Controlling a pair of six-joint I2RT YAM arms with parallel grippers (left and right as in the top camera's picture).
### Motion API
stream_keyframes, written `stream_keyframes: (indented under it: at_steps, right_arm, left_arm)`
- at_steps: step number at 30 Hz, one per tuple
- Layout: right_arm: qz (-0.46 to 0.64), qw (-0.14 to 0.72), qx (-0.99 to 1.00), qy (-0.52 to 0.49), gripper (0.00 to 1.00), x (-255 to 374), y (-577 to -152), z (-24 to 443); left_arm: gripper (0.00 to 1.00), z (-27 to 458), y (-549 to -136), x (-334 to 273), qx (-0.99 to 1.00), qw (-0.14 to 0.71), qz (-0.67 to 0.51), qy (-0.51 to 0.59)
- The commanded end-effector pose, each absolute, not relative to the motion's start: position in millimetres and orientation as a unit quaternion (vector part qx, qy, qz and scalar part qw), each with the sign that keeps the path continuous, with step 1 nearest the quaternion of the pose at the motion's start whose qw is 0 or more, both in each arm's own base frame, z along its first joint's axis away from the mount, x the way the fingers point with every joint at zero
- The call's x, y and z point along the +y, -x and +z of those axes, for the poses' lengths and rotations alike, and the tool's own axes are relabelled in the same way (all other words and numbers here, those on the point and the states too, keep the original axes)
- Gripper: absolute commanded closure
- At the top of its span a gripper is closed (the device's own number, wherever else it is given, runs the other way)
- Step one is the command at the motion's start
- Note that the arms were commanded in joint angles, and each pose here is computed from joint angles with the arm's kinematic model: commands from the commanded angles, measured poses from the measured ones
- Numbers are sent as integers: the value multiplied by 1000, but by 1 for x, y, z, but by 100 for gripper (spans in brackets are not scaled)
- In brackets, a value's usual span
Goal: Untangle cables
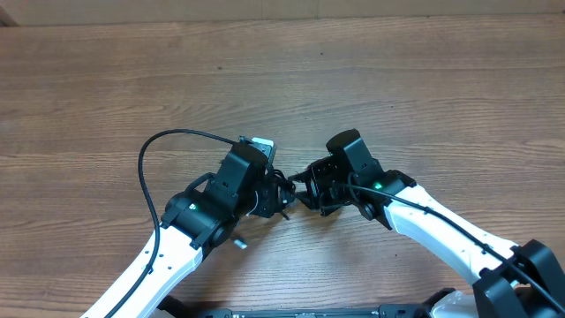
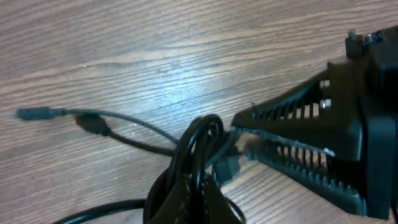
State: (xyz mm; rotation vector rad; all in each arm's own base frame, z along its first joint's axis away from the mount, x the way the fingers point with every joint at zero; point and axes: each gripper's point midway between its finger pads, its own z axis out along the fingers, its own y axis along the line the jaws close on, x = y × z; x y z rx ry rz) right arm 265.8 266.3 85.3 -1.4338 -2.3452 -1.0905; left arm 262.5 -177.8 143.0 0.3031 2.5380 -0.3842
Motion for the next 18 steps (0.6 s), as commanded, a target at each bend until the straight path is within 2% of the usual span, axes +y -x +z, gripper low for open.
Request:
stream_keyframes:
  at_steps: [1,7,13,17,18]
  right_arm:
    - [-367,88,-788,487,96,265,-268,85]
    - [-383,61,-814,433,96,268,-272,89]
    - [-388,58,-837,381,96,272,-265,90]
    - [-337,73,-853,392,95,257,-249,73]
    - [-314,75,-856,403,92,249,-244,66]
  left_arm:
    - [95,153,-262,-182,939,286,-161,-107]
    - [95,155,-267,-180,941,288,-170,-55]
    - [96,154,-281,-160,937,305,-149,86]
    - [96,148,-288,-160,929,297,-158,153]
    - [96,142,-289,-160,930,289,-156,167]
